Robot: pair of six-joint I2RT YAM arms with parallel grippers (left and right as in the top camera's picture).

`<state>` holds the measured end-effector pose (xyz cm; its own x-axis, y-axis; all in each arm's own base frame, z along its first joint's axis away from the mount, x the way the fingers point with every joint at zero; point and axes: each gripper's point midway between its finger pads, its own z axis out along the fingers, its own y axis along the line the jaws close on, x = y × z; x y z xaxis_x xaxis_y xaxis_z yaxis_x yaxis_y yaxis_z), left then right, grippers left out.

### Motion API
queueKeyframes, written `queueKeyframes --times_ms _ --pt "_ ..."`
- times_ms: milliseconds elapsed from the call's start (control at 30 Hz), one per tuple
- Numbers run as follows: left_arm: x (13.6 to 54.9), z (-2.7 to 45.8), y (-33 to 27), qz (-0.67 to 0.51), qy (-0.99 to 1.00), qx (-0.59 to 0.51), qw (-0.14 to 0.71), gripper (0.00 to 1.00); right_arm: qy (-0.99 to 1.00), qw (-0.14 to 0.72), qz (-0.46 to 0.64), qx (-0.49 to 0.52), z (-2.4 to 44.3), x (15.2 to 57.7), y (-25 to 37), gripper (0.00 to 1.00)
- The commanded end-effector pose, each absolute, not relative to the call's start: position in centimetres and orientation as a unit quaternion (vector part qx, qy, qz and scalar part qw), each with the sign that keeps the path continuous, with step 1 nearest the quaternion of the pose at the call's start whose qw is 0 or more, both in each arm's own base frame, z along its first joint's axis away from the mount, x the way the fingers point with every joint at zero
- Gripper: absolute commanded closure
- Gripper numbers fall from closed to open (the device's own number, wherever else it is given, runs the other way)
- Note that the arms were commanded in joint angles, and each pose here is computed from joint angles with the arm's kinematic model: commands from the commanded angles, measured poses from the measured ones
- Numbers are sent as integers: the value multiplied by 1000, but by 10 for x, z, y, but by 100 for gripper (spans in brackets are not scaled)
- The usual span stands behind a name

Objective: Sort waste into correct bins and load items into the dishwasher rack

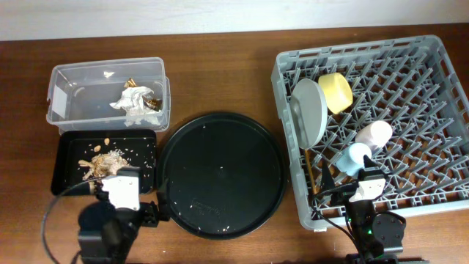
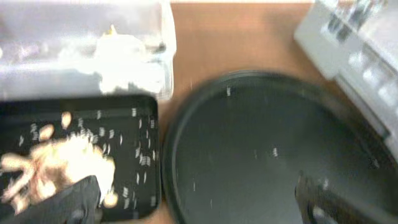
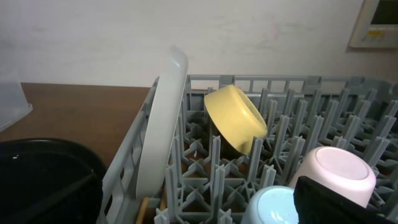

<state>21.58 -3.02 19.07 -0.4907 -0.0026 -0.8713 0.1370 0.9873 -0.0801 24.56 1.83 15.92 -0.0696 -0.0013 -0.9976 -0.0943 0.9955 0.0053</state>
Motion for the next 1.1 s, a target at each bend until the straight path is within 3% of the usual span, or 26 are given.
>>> queueKeyframes --times_ms 0,367,533,1067 --pt "222 170 -30 -64 828 45 555 1 732 680 34 -28 157 245 18 1" --pt "245 201 -12 -31 669 7 743 1 732 680 34 -28 157 245 18 1" --pt "245 154 -11 -25 738 4 674 1 732 680 34 -28 157 245 18 1" --pt "246 156 -13 -31 734 8 678 1 732 680 34 -28 157 245 18 1"
